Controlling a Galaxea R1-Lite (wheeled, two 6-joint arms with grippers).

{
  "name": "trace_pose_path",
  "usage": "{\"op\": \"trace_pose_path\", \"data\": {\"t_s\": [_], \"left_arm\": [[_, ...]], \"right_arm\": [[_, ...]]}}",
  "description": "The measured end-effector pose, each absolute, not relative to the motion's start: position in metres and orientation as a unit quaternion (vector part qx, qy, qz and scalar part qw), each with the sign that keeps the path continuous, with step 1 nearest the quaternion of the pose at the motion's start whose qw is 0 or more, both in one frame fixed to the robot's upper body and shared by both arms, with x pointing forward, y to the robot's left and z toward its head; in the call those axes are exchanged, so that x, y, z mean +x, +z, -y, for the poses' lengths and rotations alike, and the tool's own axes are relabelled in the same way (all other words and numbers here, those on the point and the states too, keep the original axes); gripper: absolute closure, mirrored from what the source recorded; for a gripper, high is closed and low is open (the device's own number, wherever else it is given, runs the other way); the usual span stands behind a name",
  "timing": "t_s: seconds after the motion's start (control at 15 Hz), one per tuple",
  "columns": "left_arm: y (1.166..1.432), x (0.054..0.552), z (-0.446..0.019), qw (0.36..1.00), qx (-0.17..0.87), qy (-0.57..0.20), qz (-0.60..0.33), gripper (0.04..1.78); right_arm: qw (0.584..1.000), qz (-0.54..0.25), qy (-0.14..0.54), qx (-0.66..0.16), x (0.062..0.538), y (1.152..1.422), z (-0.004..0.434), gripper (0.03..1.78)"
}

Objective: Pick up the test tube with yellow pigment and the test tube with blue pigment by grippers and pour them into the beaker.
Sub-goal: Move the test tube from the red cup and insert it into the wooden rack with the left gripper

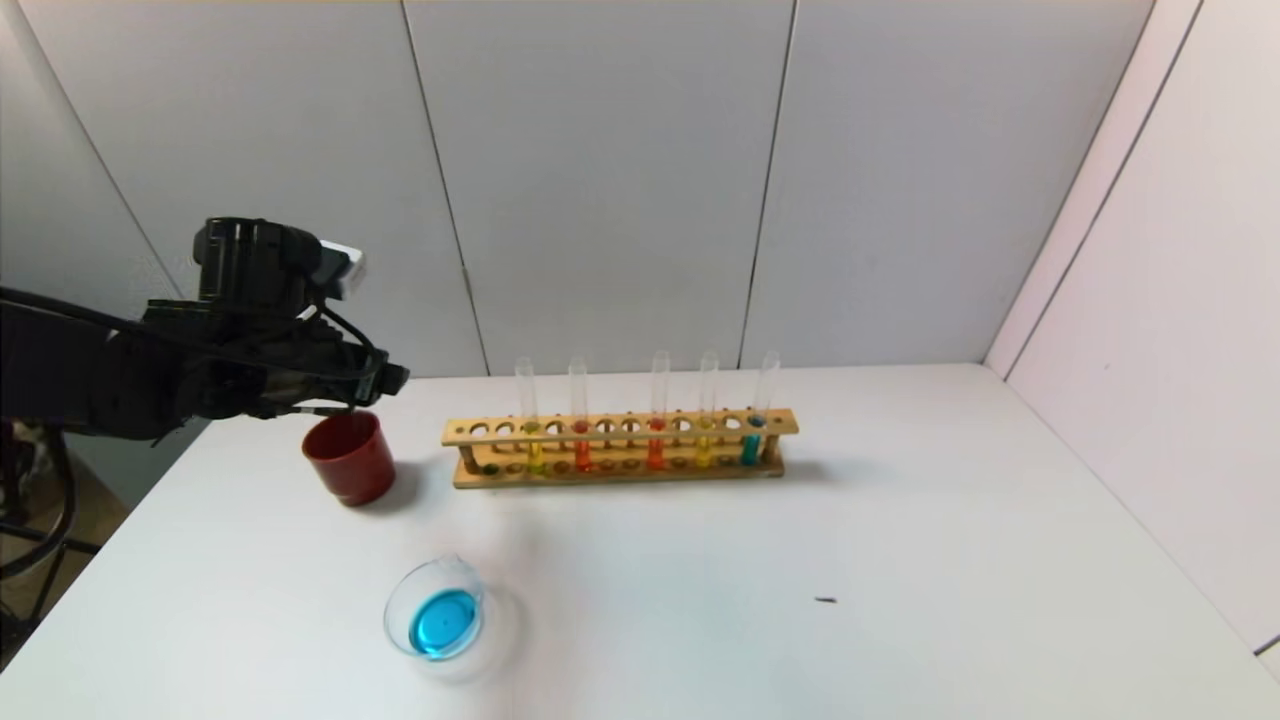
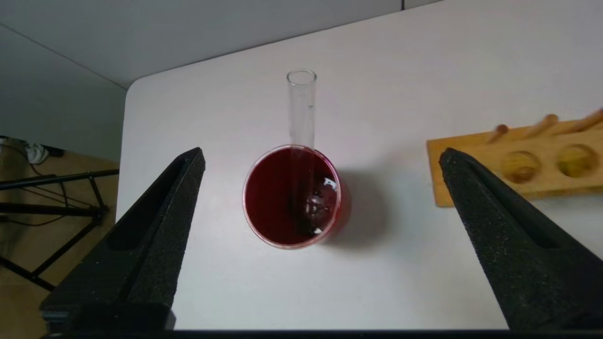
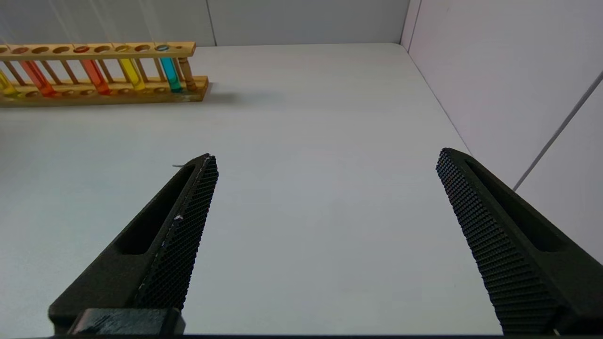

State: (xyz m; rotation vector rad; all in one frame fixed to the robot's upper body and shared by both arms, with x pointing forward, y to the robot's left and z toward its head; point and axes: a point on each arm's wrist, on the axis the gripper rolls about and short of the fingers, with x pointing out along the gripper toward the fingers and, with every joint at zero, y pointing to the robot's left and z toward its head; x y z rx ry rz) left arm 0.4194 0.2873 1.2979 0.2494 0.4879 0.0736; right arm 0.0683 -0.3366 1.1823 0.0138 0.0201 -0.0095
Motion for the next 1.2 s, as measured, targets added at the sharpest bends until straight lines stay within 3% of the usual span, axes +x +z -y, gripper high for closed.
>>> {"op": "trace_pose_path", "data": {"t_s": [0.53, 1.2], "left_arm": [[1.307, 0.337, -0.229, 0.980, 0.028, 0.053, -0.192, 0.07], [1.267, 0.360, -0.182, 0.991, -0.010, 0.014, -0.132, 0.07]], "right_arm": [[1.000, -0.010, -0.005, 0.007, 0.068, 1.182, 0.337, 0.11], [1.000, -0.010, -0.005, 0.007, 0.068, 1.182, 0.337, 0.11]]}}
